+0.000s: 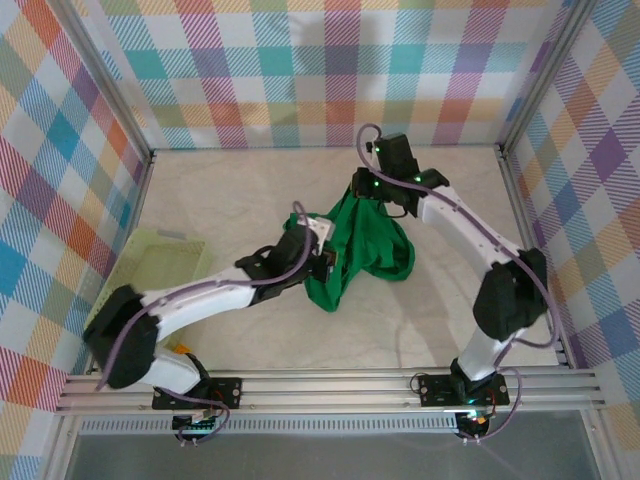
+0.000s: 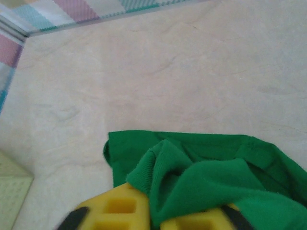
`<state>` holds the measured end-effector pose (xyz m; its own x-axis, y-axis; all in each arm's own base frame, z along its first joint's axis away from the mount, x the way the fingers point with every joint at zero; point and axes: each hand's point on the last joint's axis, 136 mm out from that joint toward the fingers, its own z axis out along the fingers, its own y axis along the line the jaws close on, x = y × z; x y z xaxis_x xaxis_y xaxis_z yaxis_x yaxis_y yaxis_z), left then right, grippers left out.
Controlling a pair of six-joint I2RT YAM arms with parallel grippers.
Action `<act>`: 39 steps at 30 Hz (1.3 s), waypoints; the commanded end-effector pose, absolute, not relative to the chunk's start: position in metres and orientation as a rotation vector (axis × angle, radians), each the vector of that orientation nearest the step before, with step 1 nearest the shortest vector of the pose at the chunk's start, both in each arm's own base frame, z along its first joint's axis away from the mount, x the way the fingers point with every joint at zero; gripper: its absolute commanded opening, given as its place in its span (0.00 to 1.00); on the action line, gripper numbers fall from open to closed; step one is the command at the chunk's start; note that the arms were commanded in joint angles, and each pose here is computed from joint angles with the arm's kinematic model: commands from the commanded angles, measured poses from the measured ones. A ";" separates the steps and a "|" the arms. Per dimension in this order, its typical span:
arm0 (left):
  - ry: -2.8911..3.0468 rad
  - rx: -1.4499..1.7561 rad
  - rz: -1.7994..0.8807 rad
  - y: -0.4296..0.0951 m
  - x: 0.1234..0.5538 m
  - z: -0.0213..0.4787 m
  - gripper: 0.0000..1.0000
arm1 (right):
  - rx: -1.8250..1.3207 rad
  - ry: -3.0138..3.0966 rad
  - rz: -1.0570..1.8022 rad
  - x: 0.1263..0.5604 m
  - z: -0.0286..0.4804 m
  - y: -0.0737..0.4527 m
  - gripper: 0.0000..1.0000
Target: Fold the inside-out t-shirt
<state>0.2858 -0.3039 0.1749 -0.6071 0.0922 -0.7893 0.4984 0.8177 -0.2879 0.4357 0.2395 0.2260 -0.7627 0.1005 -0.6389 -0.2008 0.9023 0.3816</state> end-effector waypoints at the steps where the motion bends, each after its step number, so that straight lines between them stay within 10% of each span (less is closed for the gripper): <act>1: 2.118 0.296 -0.613 -0.276 0.296 0.193 0.00 | -0.110 2.416 0.480 0.443 0.214 0.232 0.32; 8: 2.183 0.114 -0.660 -0.235 0.312 0.174 0.00 | -0.208 2.379 0.632 0.391 0.214 0.239 0.57; 18: 2.213 0.059 -0.646 -0.224 0.332 0.168 0.00 | -0.436 2.444 0.890 0.267 0.160 0.294 0.39; 39: 2.204 0.047 -0.658 -0.220 0.327 0.169 0.00 | -0.202 2.671 0.394 0.306 0.067 0.262 0.33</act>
